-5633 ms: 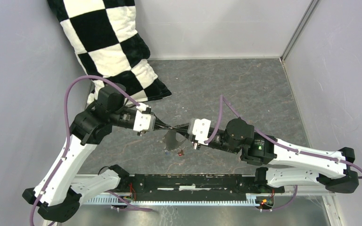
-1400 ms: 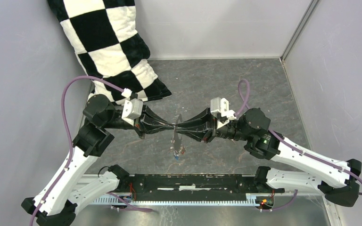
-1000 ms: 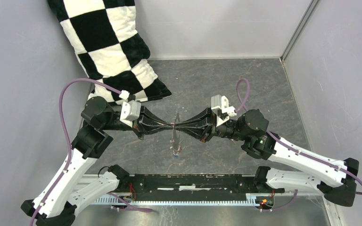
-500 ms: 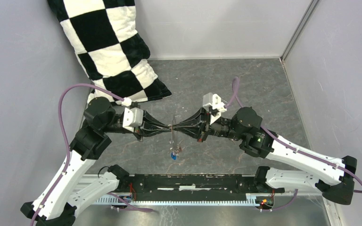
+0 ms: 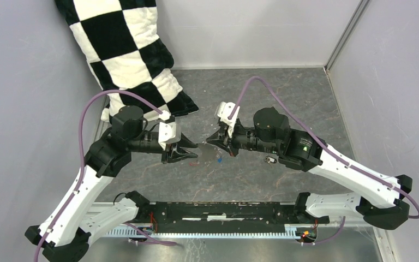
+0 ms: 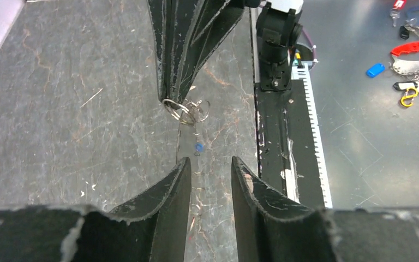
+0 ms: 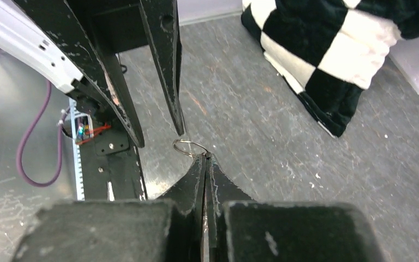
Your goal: Put the keys on the keyring
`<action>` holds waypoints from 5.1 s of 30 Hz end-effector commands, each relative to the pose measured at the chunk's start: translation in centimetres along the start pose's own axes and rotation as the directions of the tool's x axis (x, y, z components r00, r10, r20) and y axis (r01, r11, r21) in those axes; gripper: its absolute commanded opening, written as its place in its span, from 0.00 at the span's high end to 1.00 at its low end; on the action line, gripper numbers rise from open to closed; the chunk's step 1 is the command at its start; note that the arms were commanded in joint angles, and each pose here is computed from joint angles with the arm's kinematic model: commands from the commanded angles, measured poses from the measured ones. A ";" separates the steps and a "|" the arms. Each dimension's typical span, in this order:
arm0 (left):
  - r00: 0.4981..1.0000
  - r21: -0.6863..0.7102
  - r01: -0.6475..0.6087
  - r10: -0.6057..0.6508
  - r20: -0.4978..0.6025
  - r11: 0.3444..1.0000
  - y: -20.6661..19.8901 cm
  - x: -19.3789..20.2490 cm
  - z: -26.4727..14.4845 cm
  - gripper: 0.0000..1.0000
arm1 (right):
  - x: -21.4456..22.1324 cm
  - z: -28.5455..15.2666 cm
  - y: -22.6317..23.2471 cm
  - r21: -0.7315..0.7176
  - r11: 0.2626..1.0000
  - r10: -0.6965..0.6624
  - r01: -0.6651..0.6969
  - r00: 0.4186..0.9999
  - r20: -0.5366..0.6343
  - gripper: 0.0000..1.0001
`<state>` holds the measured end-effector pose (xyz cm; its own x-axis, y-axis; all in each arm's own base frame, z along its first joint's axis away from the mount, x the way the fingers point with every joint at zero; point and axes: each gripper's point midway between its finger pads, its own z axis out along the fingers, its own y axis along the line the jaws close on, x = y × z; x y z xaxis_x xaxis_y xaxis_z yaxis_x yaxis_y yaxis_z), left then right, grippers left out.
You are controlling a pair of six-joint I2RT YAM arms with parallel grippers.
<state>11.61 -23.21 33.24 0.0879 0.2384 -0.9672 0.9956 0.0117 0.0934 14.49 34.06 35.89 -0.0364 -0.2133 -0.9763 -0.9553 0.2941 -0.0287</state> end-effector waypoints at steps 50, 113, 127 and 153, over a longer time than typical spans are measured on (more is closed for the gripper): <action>0.834 -0.455 0.416 -0.530 -0.154 0.787 16.4 17.9 -12.3 0.52 | 15.7 17.0 -9.8 0.254 0.954 0.220 -0.161 0.950 -0.224 0.53; 0.852 -0.451 0.430 -0.517 -0.083 0.782 15.3 17.6 -12.1 0.54 | 28.2 24.1 -16.1 0.729 0.659 0.475 -0.187 0.855 -0.210 0.66; 0.866 -0.353 0.397 -0.473 -0.163 0.848 12.7 18.5 -11.5 0.53 | 24.0 23.0 -15.8 0.661 0.725 0.385 -0.194 0.910 -0.155 1.00; 0.998 0.036 -0.008 0.011 -0.065 0.999 4.9 -0.8 -4.1 0.32 | 0.1 2.5 1.6 -0.201 0.974 -0.079 0.104 0.988 0.129 0.99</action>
<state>17.27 -18.12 32.65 0.1304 0.3679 -0.9207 0.9911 -0.0227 0.1313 15.74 37.98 32.25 -0.0005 -0.1067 -0.9943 -0.9870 0.1596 -0.0167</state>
